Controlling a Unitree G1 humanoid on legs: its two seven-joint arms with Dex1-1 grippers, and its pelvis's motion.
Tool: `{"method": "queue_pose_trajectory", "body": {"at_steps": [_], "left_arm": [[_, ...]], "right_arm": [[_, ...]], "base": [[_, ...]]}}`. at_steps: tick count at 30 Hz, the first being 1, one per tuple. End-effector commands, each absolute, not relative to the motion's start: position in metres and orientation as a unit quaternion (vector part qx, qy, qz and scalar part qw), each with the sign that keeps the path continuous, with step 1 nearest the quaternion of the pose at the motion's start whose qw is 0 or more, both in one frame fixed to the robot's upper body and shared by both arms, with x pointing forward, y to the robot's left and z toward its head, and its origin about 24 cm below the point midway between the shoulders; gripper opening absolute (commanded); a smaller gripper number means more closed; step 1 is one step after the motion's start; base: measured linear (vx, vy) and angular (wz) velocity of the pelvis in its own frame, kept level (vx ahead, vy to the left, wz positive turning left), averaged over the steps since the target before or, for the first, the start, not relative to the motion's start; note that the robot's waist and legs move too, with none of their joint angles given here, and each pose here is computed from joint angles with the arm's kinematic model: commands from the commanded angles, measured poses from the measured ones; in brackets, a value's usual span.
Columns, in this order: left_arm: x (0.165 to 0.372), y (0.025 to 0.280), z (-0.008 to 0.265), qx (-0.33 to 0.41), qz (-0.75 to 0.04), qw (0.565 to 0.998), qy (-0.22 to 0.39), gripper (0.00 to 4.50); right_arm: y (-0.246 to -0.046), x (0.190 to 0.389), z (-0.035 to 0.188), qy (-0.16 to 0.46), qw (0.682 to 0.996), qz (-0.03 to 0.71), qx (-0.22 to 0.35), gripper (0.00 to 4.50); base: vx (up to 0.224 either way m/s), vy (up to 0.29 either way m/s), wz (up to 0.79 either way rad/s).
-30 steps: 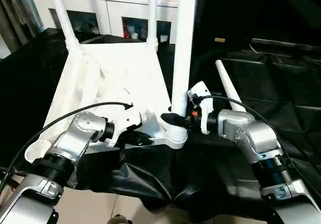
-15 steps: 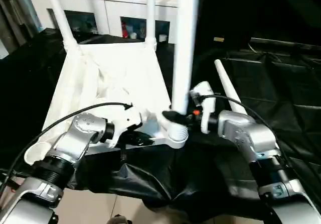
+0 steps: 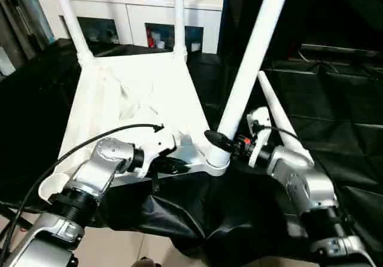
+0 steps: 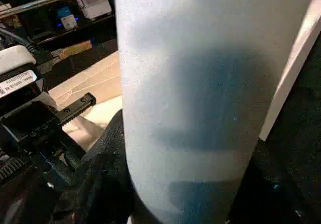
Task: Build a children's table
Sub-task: Insert table leg to table base, then rotate leg to tighten
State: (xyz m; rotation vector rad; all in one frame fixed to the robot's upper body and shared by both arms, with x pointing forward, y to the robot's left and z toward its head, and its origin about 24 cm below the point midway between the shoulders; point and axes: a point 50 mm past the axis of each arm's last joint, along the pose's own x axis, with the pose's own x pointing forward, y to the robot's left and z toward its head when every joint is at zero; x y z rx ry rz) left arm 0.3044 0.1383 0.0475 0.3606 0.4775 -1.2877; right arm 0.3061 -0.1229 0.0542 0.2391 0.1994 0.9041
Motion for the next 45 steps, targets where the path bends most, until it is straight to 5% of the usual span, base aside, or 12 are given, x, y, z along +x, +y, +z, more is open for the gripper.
{"method": "queue_pose_trajectory", "body": {"at_steps": [1,15,29,45], "left_arm": [[0.316,0.139,0.067,0.169,-0.578,0.78,0.174,0.0],[0.316,0.141,0.064,0.175,-0.574,0.781,0.174,0.0],[0.31,0.141,0.064,0.189,-0.59,0.766,0.175,0.0],[0.291,0.144,0.077,0.175,-0.671,0.706,0.141,0.0]], "right_arm": [[-0.131,0.296,0.028,0.149,0.895,0.406,0.107,1.89],[-0.116,0.285,0.022,0.154,0.896,0.413,0.059,1.89],[-0.102,0.299,0.024,0.203,0.821,0.532,-0.041,1.89],[-0.119,0.293,0.024,0.201,0.747,0.633,-0.037,1.89]], "base": [[0.0,0.0,0.0],[0.0,0.0,0.0],[0.0,0.0,0.0],[0.0,0.0,0.0]]}}
